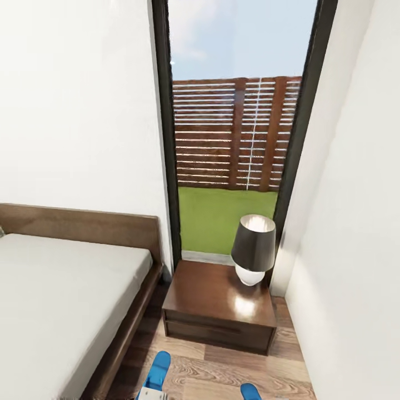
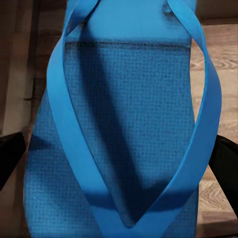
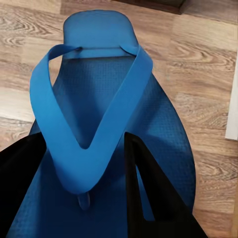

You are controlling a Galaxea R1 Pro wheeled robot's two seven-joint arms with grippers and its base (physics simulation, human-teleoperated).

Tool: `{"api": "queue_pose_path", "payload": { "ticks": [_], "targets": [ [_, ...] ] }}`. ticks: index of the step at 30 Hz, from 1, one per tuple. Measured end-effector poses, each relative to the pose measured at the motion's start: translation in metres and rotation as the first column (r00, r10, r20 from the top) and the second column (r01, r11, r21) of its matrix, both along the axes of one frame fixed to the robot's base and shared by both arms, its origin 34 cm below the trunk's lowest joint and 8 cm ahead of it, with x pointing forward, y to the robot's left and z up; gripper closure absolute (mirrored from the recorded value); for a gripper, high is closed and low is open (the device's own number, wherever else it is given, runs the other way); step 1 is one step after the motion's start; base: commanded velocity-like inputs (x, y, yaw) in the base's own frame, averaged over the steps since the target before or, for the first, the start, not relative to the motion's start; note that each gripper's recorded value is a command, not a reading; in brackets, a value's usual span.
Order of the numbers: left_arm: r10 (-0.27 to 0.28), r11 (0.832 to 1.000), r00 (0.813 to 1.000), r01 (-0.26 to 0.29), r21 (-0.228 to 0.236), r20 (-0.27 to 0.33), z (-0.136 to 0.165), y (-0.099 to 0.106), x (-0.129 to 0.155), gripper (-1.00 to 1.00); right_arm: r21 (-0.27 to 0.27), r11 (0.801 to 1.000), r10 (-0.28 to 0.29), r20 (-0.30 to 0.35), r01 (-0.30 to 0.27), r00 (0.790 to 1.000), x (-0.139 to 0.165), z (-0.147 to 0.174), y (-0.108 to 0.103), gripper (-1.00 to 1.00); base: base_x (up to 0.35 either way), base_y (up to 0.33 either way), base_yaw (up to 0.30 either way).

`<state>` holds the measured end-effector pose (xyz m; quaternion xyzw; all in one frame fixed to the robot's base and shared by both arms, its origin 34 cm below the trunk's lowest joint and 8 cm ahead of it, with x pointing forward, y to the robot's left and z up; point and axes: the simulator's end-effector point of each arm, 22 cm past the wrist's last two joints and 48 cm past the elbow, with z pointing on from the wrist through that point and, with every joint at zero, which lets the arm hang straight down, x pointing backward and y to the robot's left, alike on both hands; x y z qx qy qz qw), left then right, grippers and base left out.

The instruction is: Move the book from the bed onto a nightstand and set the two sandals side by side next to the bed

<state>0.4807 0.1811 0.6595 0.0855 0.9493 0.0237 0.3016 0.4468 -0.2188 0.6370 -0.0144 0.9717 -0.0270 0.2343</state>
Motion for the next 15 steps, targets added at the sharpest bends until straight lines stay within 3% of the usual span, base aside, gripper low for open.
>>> {"api": "queue_pose_path", "payload": {
  "ticks": [6, 15],
  "targets": [
    [0.0, 1.0, 1.0, 0.0, 0.0, 0.0, 0.0, 0.0001, 0.0, 1.0, 0.0, 1.0, 0.0, 0.0, 0.0, 1.0, 0.0, 0.0, 0.0003, 1.0, 0.003, -0.022, 0.288],
    [-0.001, 1.0, 1.0, 0.001, 0.001, 0.001, 0.0001, 0.0, 0.0001, 1.0, 0.001, 1.0, 0.001, 0.0, -0.001, 1.0, 0.0, 0.0001, 0.0012, 1.0, 0.0, -0.151, 0.289]
  ]
}}
